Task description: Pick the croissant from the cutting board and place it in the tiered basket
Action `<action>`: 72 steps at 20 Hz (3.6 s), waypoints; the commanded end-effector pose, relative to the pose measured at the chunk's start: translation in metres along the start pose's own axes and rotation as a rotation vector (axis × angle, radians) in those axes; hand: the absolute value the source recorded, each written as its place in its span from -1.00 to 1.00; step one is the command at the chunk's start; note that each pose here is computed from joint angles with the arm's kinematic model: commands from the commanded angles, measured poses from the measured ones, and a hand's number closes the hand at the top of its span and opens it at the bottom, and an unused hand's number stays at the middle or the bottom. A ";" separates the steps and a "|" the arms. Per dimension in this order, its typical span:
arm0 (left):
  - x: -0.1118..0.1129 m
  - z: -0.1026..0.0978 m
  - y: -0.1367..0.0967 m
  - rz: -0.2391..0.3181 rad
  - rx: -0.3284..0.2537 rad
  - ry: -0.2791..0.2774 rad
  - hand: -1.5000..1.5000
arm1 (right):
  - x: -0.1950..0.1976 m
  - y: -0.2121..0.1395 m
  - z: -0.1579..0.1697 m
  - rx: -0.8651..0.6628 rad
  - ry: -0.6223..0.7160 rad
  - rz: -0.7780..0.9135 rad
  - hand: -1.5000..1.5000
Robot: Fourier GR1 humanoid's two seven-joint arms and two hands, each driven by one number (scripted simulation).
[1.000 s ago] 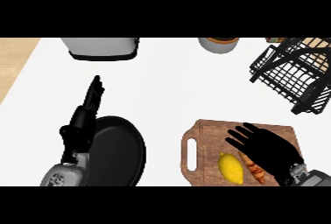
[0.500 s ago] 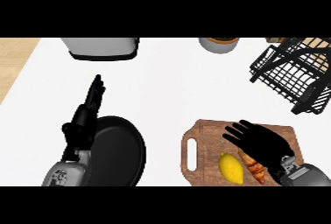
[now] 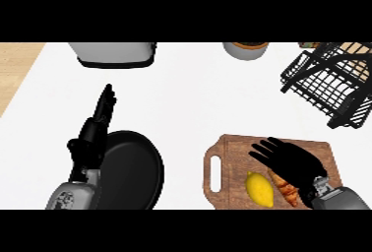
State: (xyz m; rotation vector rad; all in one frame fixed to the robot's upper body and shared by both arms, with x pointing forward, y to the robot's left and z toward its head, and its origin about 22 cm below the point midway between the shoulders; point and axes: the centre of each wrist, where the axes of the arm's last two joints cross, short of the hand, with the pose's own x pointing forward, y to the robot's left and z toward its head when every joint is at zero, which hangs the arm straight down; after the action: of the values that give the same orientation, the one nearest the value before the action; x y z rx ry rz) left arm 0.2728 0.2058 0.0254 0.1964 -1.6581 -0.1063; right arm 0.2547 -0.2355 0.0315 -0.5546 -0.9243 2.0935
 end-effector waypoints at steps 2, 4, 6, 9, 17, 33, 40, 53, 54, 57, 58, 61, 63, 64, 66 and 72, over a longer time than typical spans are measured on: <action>0.006 -0.011 0.003 0.009 -0.003 -0.002 0.00 | 0.002 0.019 0.007 -0.078 0.005 -0.012 1.00; -0.003 0.000 -0.024 0.018 0.018 -0.006 0.00 | 0.004 0.028 0.003 -0.134 -0.015 0.027 1.00; -0.005 -0.004 -0.012 0.004 -0.004 0.011 0.00 | 0.011 0.023 -0.014 -0.185 -0.059 0.127 1.00; -0.004 0.012 -0.003 -0.001 -0.013 -0.011 0.00 | 0.009 0.028 -0.010 -0.212 -0.060 0.158 1.00; 0.003 0.002 0.007 -0.003 0.020 -0.012 0.00 | -0.042 0.023 -0.027 -0.099 0.669 -0.339 1.00; 0.007 0.007 -0.020 0.017 -0.054 -0.016 0.00 | -0.046 -0.210 -0.020 -0.395 1.697 -0.620 1.00; 0.011 -0.012 -0.012 0.017 -0.026 -0.031 0.00 | -0.029 -0.299 0.008 -0.520 1.733 -0.635 1.00; 0.009 -0.004 -0.007 -0.004 -0.019 -0.006 0.00 | -0.099 -0.315 0.053 -0.742 1.687 -0.840 1.00; 0.011 0.010 -0.023 0.018 -0.030 -0.004 0.00 | -0.098 -0.314 0.048 -0.726 1.692 -0.815 1.00; 0.016 -0.003 -0.012 0.006 -0.017 -0.017 0.00 | -0.125 -0.290 0.041 -0.771 1.716 -0.837 1.00; 0.001 0.002 -0.010 0.006 -0.028 -0.017 0.00 | -0.132 -0.298 0.046 -0.745 1.749 -0.793 1.00; 0.011 -0.004 -0.004 -0.002 -0.025 -0.021 0.00 | -0.136 -0.286 0.038 -0.701 1.775 -0.765 1.00; 0.013 -0.003 -0.005 0.001 -0.015 -0.023 0.00 | -0.147 -0.293 0.054 -0.695 1.798 -0.766 1.00; 0.008 -0.004 -0.018 0.003 -0.031 -0.013 0.00 | -0.166 -0.287 0.062 -0.680 1.774 -0.739 1.00; 0.011 0.000 -0.009 0.019 -0.022 -0.005 0.00 | -0.171 -0.272 0.059 -0.679 1.790 -0.721 1.00; 0.024 0.000 0.007 -0.005 -0.016 -0.008 0.00 | -0.201 -0.238 0.067 -0.615 1.819 -0.705 1.00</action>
State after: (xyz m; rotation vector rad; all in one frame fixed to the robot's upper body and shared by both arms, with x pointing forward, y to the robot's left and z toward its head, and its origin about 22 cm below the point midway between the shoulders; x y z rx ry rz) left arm 0.2769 0.1963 0.0397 0.1838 -1.6710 -0.1199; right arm 0.4509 -0.2932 0.2711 -1.6433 -0.4423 0.1545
